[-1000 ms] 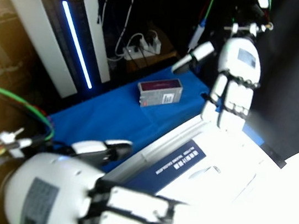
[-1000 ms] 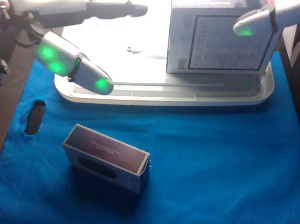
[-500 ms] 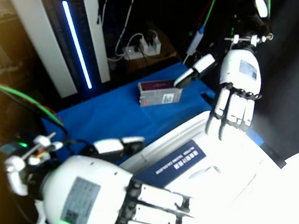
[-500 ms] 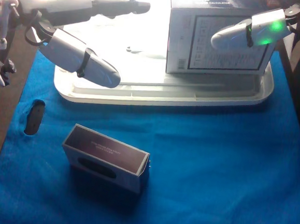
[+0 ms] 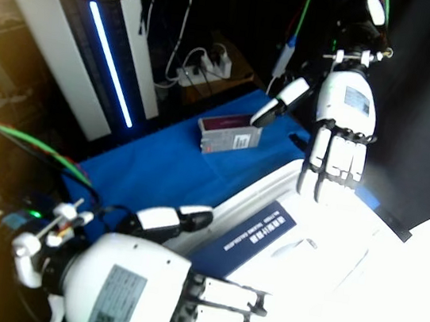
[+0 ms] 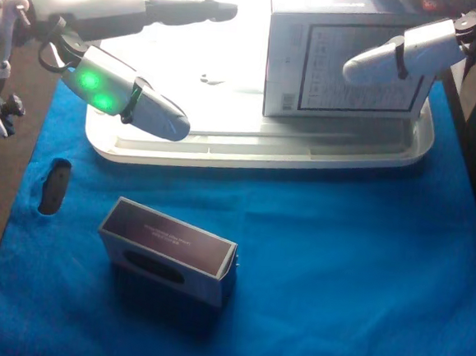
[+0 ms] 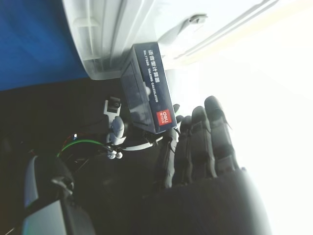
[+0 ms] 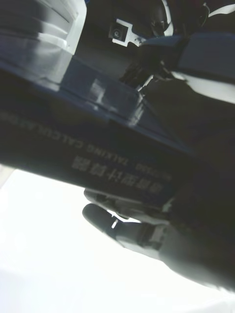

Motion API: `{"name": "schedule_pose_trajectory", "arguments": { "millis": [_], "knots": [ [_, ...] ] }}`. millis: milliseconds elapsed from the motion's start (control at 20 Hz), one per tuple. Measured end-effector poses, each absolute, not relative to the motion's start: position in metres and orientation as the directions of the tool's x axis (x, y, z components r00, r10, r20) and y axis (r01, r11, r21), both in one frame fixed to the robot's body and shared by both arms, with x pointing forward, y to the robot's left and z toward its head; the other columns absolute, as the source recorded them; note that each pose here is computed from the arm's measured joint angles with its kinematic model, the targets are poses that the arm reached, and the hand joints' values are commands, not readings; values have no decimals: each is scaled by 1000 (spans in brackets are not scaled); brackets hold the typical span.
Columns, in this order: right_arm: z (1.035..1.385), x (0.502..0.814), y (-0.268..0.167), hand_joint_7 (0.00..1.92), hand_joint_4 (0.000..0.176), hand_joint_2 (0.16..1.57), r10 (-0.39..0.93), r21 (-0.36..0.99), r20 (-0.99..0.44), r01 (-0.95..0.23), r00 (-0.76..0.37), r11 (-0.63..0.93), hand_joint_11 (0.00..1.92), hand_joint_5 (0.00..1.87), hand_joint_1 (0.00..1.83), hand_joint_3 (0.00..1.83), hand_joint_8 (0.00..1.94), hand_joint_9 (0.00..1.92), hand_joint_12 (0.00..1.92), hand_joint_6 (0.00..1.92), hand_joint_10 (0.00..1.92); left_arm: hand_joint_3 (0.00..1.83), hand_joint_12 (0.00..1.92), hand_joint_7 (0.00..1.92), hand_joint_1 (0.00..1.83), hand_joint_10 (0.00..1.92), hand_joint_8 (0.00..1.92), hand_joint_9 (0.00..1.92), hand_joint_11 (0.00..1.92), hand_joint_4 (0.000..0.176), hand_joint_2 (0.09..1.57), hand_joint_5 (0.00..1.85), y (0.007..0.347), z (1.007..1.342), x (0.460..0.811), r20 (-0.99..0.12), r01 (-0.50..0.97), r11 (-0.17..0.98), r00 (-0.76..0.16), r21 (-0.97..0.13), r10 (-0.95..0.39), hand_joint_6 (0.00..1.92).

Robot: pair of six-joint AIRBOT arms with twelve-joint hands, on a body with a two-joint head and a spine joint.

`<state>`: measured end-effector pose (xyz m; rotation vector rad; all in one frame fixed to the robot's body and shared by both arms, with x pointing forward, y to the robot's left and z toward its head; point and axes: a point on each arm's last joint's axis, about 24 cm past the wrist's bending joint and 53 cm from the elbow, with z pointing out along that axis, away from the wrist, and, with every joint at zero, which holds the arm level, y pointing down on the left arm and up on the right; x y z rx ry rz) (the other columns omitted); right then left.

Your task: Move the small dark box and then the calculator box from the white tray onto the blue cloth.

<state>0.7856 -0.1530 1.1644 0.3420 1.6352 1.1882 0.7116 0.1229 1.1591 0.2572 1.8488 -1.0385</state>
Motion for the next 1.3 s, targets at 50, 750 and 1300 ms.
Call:
{"name": "schedule_pose_trajectory", "arguments": {
  "millis": [50, 750, 1300],
  "knots": [
    [1164, 786, -153, 948, 0, 762, 708, 823, -567, -317, -421, 471, 629, 658, 1030, 3, 32, 1014, 1335, 16, 202, 2, 440, 67, 516, 3, 4, 97, 0, 105, 824, 0, 123, 1159, 712, -820, 570, 614, -514, -546, -252, 0],
    [1162, 779, -148, 1428, 0, 1108, 683, 819, -574, -326, -451, 473, 1107, 989, 1163, 1, 200, 1312, 1546, 948, 985, 0, 398, 84, 509, 3, 2, 103, 0, 66, 824, 0, 124, 1162, 715, -824, 571, 615, -502, -544, -263, 0],
    [1219, 738, -140, 1177, 0, 1148, 701, 816, -545, -484, -460, 317, 1104, 910, 1145, 3, 671, 1134, 1588, 1080, 1266, 0, 309, 68, 514, 4, 8, 81, 0, 109, 817, 0, 133, 1150, 718, -813, 536, 635, -508, -557, -284, 0]
  ]
}}
